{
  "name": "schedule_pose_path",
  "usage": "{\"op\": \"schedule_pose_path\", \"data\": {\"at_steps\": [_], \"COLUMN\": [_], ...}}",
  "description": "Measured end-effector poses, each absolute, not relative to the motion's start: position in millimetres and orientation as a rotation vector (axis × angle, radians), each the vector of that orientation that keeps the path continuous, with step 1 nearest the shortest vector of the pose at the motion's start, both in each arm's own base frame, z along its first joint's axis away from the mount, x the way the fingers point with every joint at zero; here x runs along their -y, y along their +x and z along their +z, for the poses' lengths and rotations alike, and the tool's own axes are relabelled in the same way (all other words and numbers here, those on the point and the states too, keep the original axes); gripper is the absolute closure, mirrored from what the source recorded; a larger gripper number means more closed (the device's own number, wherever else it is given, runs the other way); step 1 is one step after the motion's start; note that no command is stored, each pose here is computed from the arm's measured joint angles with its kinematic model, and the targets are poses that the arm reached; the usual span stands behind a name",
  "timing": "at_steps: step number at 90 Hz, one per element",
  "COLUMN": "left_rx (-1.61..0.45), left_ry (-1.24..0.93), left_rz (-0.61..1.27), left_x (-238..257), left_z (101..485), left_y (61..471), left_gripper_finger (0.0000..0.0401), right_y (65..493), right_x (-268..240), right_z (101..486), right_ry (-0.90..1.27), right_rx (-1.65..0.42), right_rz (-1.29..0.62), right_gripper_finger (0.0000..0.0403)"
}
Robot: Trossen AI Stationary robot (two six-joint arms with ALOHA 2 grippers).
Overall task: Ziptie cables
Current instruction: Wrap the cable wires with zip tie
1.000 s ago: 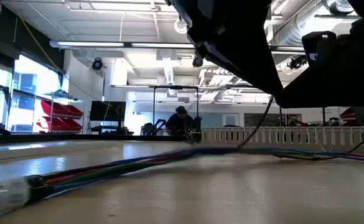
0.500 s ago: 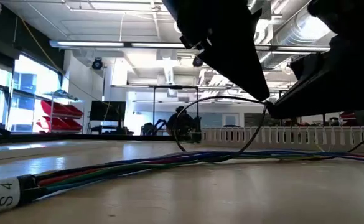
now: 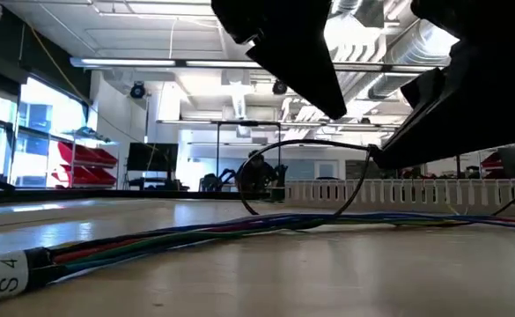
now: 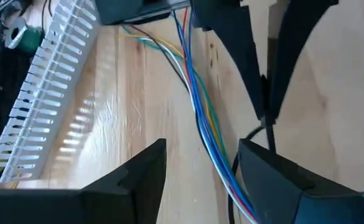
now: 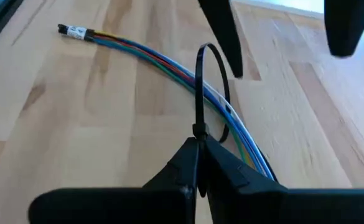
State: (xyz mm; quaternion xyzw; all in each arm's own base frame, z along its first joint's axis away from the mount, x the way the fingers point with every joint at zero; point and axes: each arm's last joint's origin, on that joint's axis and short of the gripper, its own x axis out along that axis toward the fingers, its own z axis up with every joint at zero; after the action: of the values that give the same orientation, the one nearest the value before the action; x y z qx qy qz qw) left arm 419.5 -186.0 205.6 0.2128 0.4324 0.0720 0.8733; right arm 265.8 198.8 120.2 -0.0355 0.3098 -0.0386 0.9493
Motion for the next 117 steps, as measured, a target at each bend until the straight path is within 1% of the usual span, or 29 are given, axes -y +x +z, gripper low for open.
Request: {"op": "schedule_pose_path", "data": {"at_steps": [10, 18, 26, 34, 42, 52, 61, 74, 84, 100, 109, 117], "left_rx": [-0.896, -0.875, -0.835, -0.74, -0.599, -0.476, -0.48, -0.442, -0.399, -0.407, -0.432, -0.455], "left_ry": [0.448, 0.44, 0.369, 0.271, 0.183, 0.103, 0.165, 0.235, 0.251, 0.249, 0.223, 0.205], "left_rz": [0.159, 0.156, 0.133, 0.107, 0.093, 0.003, -0.089, -0.109, -0.081, -0.057, -0.09, -0.087], "left_x": [186, 183, 172, 158, 147, 142, 146, 157, 161, 156, 152, 149], "left_z": [206, 200, 188, 182, 187, 184, 167, 144, 141, 141, 140, 137], "left_y": [420, 417, 409, 398, 385, 378, 379, 385, 387, 389, 391, 391], "left_gripper_finger": [0.022, 0.022, 0.022, 0.022, 0.022, 0.022, 0.022, 0.022, 0.022, 0.0221, 0.0234, 0.0255], "right_y": [263, 262, 261, 261, 259, 259, 260, 262, 264, 272, 276, 278], "right_x": [-198, -199, -199, -199, -198, -198, -194, -187, -181, -172, -169, -167], "right_z": [118, 117, 117, 116, 114, 115, 124, 140, 147, 147, 148, 149], "right_ry": [-0.058, -0.062, -0.064, -0.056, -0.068, -0.059, -0.004, 0.037, 0.062, 0.081, 0.078, 0.076], "right_rx": [-0.664, -0.675, -0.678, -0.687, -0.703, -0.712, -0.705, -0.681, -0.682, -0.694, -0.684, -0.676], "right_rz": [-0.074, -0.069, -0.069, -0.077, -0.082, -0.071, -0.072, -0.084, -0.075, -0.055, -0.047, -0.043], "right_gripper_finger": [0.0403, 0.0403, 0.0403, 0.0403, 0.0403, 0.0403, 0.0403, 0.0403, 0.0403, 0.0403, 0.0403, 0.0403]}}
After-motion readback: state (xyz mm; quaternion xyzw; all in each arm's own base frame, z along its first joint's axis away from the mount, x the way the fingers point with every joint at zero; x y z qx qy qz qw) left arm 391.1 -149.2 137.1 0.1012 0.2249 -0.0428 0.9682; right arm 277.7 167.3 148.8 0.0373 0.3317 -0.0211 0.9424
